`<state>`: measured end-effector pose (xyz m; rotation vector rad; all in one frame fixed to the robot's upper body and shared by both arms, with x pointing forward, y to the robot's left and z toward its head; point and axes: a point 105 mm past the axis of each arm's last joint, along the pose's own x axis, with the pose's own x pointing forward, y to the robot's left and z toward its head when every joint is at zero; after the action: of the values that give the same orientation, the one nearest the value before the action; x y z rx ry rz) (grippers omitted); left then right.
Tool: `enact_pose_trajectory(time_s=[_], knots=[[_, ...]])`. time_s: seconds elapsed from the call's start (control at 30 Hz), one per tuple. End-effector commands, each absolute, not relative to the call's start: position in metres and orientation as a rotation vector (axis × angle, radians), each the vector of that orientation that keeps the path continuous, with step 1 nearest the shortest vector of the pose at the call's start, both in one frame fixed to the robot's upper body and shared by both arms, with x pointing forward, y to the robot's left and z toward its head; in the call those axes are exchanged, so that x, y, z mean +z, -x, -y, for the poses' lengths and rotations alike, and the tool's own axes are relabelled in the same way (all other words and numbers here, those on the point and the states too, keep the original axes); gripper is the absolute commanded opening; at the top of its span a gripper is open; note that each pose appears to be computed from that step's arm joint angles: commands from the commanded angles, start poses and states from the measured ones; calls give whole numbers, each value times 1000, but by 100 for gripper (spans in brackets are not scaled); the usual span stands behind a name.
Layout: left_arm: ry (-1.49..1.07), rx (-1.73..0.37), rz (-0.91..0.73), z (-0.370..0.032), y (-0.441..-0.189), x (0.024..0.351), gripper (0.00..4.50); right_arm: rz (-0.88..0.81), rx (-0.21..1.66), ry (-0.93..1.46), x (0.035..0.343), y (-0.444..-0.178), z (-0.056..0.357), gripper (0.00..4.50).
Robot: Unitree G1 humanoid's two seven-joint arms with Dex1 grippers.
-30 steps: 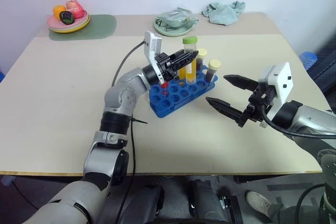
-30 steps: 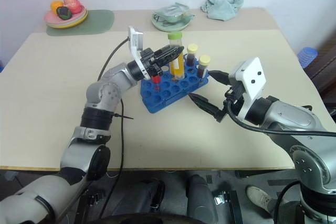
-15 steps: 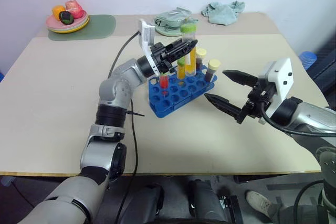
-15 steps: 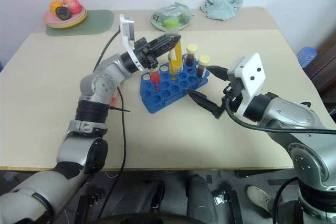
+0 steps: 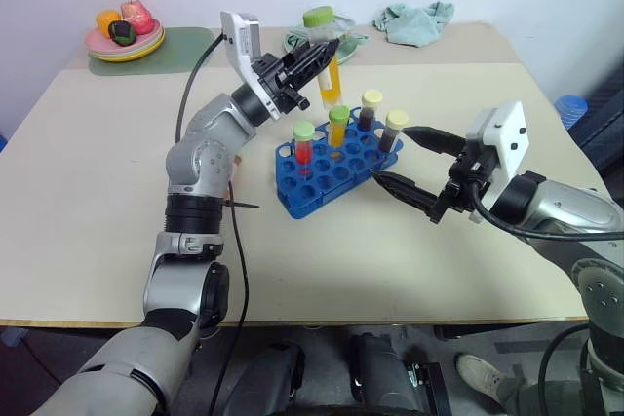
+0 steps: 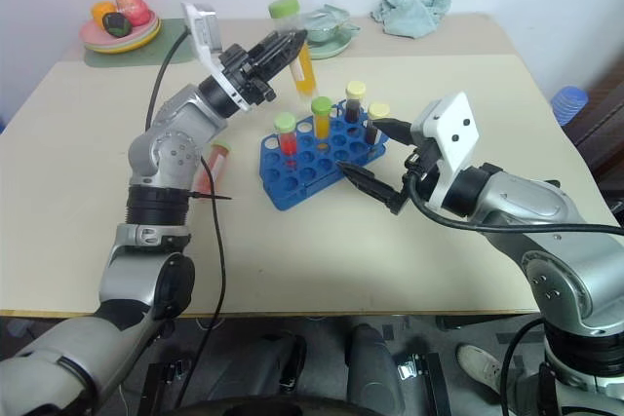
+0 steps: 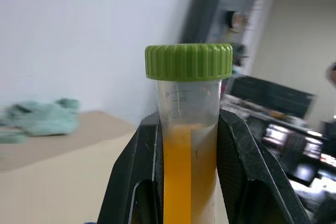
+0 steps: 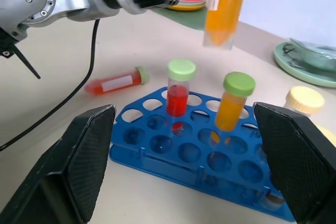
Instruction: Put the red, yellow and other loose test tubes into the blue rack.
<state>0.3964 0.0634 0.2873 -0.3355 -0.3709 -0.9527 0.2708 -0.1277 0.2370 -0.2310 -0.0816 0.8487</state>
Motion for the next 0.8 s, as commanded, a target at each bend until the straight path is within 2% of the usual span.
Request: enact_pose_trajectory(time_s=[0.03,0.13,0.27,0.5,0.67,0.8], knots=[[284,-756,488,-100,-414,318,76,148,860,238,248,-271,123,432],[223,-612,529,-127,-425,323,76,159,867,232,249,-272,121,432],[166,-590,539,-147,-422,314,76,168,881,224,249,-274,119,432],[146,-720,515,-157,-376,285,76,174,914,218,250,-279,118,432],[126,-850,461,-144,-339,263,76,172,939,218,253,-284,118,432],[119,-914,444,-130,-318,252,76,174,958,218,256,-288,116,432]])
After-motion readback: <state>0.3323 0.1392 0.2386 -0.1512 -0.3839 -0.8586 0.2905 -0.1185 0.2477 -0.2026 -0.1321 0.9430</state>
